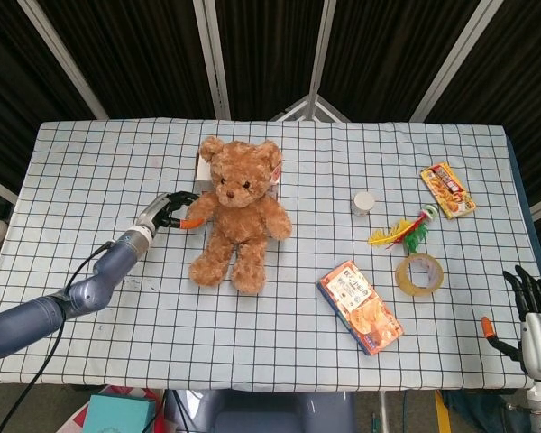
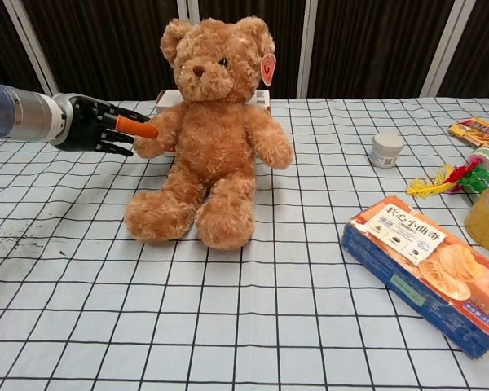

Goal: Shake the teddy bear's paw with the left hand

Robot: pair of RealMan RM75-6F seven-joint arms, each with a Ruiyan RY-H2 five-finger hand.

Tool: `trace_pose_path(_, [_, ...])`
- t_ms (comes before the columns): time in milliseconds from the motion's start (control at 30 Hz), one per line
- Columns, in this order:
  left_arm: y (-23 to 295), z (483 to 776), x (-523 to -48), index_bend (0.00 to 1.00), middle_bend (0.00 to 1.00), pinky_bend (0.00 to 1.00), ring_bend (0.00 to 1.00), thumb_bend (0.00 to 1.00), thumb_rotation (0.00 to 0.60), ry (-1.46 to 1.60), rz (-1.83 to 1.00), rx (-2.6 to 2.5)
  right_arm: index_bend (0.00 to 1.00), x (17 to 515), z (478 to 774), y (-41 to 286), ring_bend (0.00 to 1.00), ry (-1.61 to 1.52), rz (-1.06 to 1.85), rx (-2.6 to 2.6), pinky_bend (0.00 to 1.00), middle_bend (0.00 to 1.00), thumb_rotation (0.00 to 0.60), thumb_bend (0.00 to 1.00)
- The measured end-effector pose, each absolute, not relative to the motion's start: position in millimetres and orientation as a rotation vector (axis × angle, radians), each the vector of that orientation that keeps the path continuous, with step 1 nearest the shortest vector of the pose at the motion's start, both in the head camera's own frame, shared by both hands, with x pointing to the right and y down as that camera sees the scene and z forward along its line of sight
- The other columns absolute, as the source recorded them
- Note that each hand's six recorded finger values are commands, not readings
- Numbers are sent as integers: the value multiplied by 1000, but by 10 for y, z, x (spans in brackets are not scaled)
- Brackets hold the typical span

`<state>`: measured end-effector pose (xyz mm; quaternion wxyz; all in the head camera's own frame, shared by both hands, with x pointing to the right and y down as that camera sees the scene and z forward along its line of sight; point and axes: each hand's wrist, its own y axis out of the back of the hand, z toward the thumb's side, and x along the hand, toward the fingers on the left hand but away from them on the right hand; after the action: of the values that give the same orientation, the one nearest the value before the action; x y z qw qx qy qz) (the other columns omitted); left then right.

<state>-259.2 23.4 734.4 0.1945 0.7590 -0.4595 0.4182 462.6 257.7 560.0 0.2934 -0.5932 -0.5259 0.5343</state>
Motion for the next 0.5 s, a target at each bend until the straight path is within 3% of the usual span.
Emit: trace_pose_path(500, [204, 7358, -2644, 364, 379, 51, 0, 482, 600, -1397, 1219, 2033, 129, 4628, 5601, 2584, 89, -1402, 1427, -1596, 0, 73, 600, 367])
